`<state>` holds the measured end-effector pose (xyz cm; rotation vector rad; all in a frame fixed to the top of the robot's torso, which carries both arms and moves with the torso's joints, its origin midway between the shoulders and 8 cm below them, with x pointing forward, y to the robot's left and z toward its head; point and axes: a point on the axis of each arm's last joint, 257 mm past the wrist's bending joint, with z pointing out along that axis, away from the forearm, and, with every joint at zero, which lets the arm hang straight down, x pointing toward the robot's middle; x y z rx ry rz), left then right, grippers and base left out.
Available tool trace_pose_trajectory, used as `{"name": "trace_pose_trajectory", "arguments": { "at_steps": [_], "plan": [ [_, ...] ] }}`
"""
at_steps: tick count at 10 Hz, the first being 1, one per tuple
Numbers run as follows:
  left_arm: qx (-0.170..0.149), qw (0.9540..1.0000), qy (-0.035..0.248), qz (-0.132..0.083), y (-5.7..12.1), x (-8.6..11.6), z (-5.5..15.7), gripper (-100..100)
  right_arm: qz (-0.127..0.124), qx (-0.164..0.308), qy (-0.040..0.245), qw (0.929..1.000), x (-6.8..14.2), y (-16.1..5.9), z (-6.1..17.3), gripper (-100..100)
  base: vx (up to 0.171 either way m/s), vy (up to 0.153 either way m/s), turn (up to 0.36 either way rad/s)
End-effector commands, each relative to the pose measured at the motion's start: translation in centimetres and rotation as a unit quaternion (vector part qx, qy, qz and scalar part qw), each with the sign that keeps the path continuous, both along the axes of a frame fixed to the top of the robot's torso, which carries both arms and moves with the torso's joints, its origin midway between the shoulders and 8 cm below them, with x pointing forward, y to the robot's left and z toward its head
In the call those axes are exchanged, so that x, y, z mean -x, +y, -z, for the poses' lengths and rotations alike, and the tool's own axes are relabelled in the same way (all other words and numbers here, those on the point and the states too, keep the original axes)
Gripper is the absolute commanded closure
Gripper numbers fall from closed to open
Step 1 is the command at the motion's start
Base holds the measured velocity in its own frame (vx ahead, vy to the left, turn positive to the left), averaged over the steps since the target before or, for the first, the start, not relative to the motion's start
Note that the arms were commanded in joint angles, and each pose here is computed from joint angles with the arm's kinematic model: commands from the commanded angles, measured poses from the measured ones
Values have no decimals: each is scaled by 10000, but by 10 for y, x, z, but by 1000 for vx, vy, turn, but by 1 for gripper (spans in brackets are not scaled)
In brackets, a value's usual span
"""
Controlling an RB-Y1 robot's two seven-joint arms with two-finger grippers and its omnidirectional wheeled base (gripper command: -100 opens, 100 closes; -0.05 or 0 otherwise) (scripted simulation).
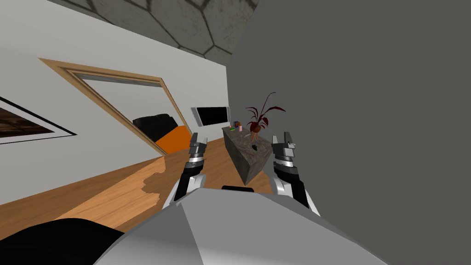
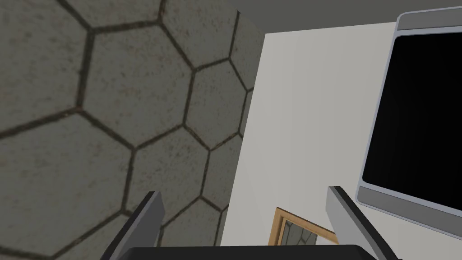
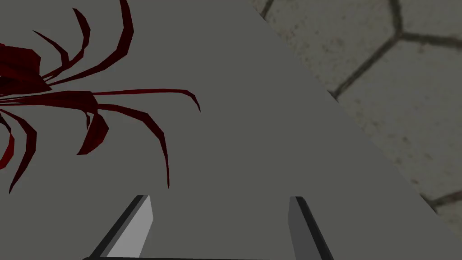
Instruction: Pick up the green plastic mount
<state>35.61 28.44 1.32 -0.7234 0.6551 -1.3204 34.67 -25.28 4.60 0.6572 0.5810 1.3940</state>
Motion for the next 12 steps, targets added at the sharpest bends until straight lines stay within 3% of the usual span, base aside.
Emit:
{"name": "trace_pose_trajectory", "arguments": {
  "at_steps": [1, 8, 12],
  "plan": [
    [0, 10000, 0, 0, 0, 0, 0, 0, -67, 225, 50, 9997, -2, 6, 3, -100, -10, 28, 12],
    [1, 10000, -1, 1, 0, 0, 0, 0, -260, 1360, 284, 9900, -17, 32, 27, -100, -9, 127, 16],
    [1, 10000, -1, 1, 0, 0, 0, 0, -306, 2217, 438, 9736, -29, 45, 52, -100, -9, 146, 29]
  ]
}}
